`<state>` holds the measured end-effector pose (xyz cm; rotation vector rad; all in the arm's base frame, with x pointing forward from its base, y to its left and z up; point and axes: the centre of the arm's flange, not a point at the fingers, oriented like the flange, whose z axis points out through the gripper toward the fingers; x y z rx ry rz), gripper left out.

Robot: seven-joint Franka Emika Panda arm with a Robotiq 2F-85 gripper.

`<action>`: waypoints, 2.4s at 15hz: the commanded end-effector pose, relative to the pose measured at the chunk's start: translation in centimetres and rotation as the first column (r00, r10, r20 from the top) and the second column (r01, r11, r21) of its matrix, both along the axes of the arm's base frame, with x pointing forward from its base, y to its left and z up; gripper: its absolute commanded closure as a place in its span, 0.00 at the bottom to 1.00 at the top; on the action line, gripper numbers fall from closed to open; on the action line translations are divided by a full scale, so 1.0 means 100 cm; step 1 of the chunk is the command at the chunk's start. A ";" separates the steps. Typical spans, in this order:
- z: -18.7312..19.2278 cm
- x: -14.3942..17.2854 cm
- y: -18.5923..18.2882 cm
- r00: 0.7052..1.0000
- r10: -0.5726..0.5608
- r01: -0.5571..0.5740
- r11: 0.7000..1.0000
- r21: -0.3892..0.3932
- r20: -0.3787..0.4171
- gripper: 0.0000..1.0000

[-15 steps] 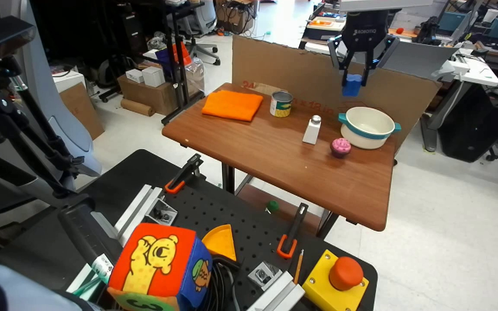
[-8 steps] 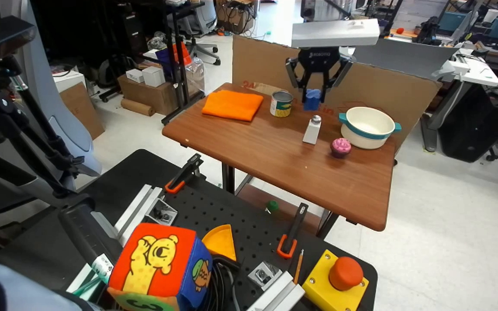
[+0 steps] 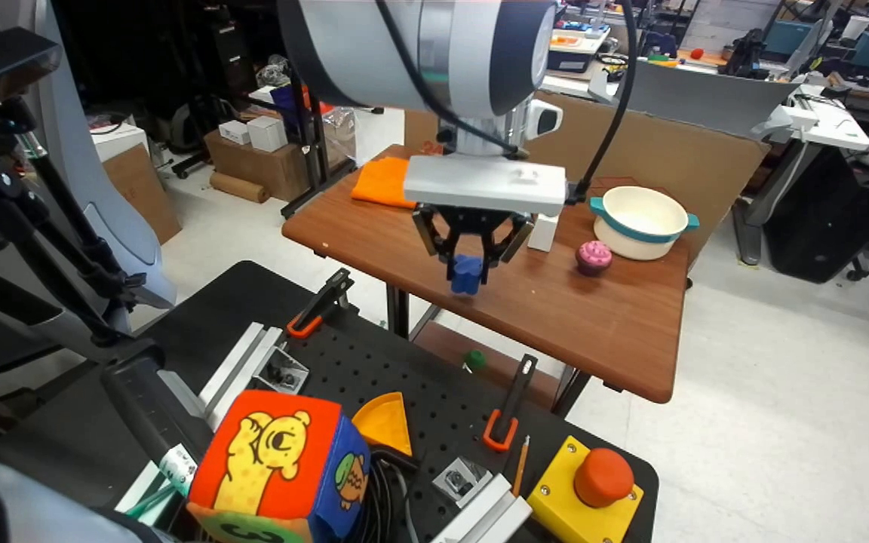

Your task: Pick the blue cube in the bowl and put it on the table

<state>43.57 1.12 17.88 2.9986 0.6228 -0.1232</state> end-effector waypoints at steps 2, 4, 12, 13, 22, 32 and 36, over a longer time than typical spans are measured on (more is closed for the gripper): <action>-0.007 -0.012 0.036 0.998 -0.001 0.000 1.000 0.022 0.059 0.84; 0.000 -0.009 0.047 0.996 -0.013 0.010 0.999 0.037 0.086 0.84; 0.007 0.021 0.051 0.987 -0.110 0.104 0.993 0.056 0.115 0.84; 0.007 0.024 0.050 0.986 -0.121 0.115 0.992 0.053 0.119 0.84; -0.009 0.059 0.034 0.969 -0.216 0.217 0.976 0.005 0.121 0.59; 0.064 0.022 0.029 0.968 -0.210 0.202 0.977 0.073 0.136 0.00; 0.043 0.039 0.036 0.961 -0.227 0.219 0.974 0.065 0.158 0.00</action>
